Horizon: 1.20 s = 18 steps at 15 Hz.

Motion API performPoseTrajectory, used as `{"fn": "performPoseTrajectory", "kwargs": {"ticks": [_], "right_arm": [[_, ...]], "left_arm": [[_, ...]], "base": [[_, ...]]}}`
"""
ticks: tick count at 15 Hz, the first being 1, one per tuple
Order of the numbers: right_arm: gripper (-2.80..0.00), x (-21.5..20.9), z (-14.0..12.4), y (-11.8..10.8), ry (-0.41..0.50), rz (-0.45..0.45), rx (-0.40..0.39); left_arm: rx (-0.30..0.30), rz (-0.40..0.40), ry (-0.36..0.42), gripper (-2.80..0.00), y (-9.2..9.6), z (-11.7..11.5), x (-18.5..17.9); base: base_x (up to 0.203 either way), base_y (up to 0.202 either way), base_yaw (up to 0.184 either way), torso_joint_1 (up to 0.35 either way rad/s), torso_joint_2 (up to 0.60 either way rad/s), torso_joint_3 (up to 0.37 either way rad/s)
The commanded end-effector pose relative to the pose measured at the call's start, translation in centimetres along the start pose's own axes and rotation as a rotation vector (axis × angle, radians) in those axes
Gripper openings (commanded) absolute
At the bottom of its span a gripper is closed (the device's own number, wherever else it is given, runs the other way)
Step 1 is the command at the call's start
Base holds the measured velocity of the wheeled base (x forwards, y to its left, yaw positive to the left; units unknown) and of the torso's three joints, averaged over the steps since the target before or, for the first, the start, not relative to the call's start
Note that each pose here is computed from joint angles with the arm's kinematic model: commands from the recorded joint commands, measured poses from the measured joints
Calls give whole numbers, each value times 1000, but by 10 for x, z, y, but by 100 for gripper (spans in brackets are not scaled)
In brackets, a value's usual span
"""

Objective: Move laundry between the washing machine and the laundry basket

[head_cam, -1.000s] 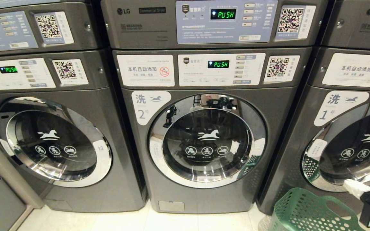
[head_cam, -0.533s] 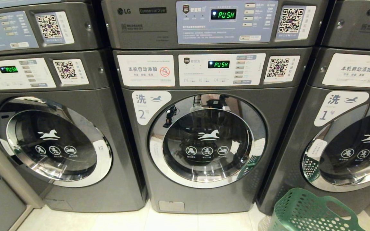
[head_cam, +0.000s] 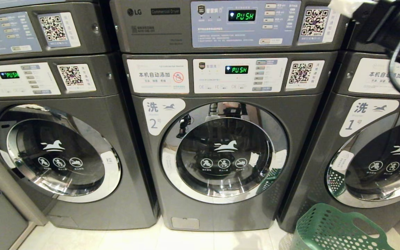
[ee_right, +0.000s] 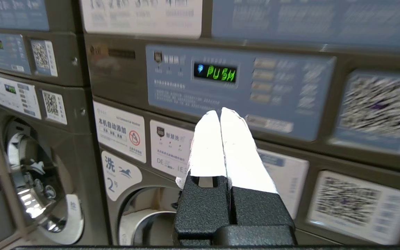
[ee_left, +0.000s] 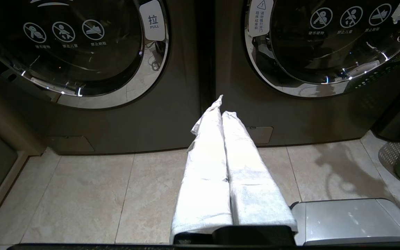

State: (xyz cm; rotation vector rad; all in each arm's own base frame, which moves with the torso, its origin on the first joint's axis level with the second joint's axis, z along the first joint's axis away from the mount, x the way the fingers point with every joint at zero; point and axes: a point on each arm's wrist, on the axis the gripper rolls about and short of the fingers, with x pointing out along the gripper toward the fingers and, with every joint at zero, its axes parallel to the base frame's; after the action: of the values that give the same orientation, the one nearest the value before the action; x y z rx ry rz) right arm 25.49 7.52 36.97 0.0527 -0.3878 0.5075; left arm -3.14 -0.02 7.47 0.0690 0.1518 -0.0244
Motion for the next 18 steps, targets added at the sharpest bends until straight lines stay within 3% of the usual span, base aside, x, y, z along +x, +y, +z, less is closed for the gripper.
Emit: {"fn": "performPoseTrajectory", "kwargs": {"ticks": [1, 4, 6, 8, 11, 18], "right_arm": [[-280, 44, -62, -5, 121, 19, 44], [-280, 66, -108, -10, 171, 22, 3], [-280, 73, -120, -12, 143, 21, -49], [-280, 79, -139, -15, 175, 17, -54], [-280, 86, -147, -25, 173, -66, -69], [-280, 119, -160, -35, 113, -85, -86]], "left_arm": [[1, 0, 1, -280, 0, 0, 0], [0, 0, 1, -280, 0, 0, 0], [1, -1, 1, -280, 0, 0, 0], [1, 0, 1, -280, 0, 0, 0], [1, -1, 1, -280, 0, 0, 0], [1, -1, 1, -280, 0, 0, 0]], "base": [[0, 0, 0, 0, 0, 0], [0, 0, 0, 0, 0, 0], [0, 0, 0, 0, 0, 0], [0, 0, 0, 3, 19, 1], [0, 0, 0, 0, 0, 0], [0, 0, 0, 0, 0, 0]]}}
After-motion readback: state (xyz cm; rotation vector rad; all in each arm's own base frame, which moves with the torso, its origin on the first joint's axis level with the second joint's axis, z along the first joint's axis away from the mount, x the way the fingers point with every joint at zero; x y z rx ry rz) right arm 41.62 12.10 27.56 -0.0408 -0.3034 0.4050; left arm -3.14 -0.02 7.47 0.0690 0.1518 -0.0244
